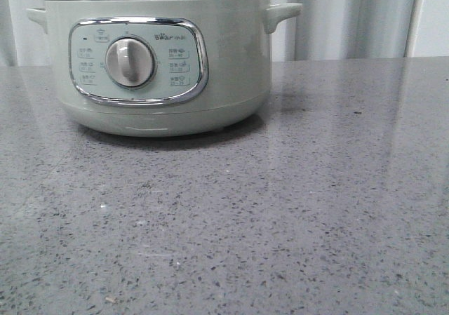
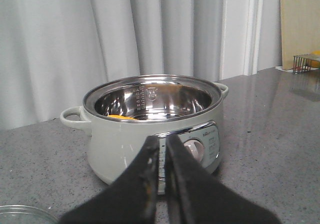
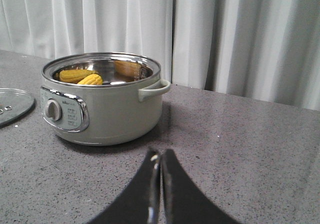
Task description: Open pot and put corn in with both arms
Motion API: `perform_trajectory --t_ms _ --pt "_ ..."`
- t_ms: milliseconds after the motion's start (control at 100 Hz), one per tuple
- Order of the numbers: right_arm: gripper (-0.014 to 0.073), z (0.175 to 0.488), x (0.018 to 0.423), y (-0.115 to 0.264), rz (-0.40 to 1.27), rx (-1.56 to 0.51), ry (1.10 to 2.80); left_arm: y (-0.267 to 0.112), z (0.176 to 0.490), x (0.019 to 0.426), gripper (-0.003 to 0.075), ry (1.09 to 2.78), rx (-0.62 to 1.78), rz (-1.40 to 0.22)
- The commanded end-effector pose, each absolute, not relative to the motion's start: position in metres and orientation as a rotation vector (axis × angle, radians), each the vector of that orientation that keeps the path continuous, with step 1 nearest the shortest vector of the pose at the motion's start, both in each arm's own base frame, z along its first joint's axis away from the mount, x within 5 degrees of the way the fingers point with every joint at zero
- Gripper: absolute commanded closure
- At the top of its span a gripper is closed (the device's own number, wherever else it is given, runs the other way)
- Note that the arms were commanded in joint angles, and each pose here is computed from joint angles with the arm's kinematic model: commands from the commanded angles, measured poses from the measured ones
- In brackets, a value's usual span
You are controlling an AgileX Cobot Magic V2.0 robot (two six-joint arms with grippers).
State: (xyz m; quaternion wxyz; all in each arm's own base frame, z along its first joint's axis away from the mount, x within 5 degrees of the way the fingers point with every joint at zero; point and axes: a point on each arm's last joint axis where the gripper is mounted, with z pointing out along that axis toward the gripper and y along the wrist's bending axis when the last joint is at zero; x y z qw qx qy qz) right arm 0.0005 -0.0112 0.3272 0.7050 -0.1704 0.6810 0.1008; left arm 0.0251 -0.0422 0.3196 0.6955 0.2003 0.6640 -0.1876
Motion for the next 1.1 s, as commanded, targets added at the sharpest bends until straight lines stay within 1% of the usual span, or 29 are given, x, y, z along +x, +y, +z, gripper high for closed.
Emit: perform_trajectory --t_ms 0,180,260,300,360,400,480,530,570,680,760,910,980,1090 --pt "0.0661 0.339 0.0 -0.011 0.217 -0.367 1.434 -0.04 0.332 0.025 0.0741 1.433 0.391 -0.444" --pt "0.0661 0.339 0.0 -0.011 0.217 -0.367 1.434 -0.04 0.33 0.026 0.0741 1.439 0.391 -0.445" --pt "0.0661 0.339 0.0 -0.011 0.217 -0.367 1.434 -0.041 0.322 0.029 0.0741 1.465 0.388 -0.443" --pt "0.0661 0.34 0.0 -0.011 0.217 -0.367 1.432 -0.037 0.319 0.032 0.0741 1.453 0.355 -0.392" --pt "0.0661 0.34 0.0 -0.011 0.217 -0.367 1.432 -0.029 0.307 0.039 0.0741 1.473 0.324 -0.26" --pt "0.0661 0.34 0.0 -0.011 0.217 -0.367 1.432 -0.024 0.296 0.043 0.0741 1.496 0.267 -0.212" --pt "0.0661 0.34 0.0 -0.011 0.217 -0.367 1.432 -0.014 0.271 0.047 0.0741 1.534 0.09 -0.2" --pt "0.0661 0.34 0.0 -0.011 0.217 -0.367 1.432 -0.011 0.256 0.048 0.0741 1.544 0.034 -0.184" --pt "0.0661 0.34 0.0 -0.011 0.217 -0.367 1.432 -0.009 0.243 0.049 0.0741 1.556 0.007 -0.181" --pt "0.0661 0.34 0.0 -0.011 0.218 -0.367 1.43 -0.007 0.219 0.049 0.0741 1.584 0.032 -0.115" --pt "0.0661 0.34 0.0 -0.011 0.218 -0.367 1.43 -0.007 0.208 0.051 0.0741 1.637 0.073 -0.065" --pt "0.0661 0.34 0.0 -0.011 0.218 -0.367 1.43 -0.007 0.188 0.052 0.0741 1.729 0.026 -0.106" --pt "0.0661 0.34 0.0 -0.011 0.218 -0.367 1.43 -0.007 0.184 0.052 0.0741 1.77 0.039 -0.1" --pt "0.0661 0.34 0.0 -0.011 0.218 -0.367 1.43 -0.007 0.184 0.052 0.0741 1.775 0.042 -0.097"
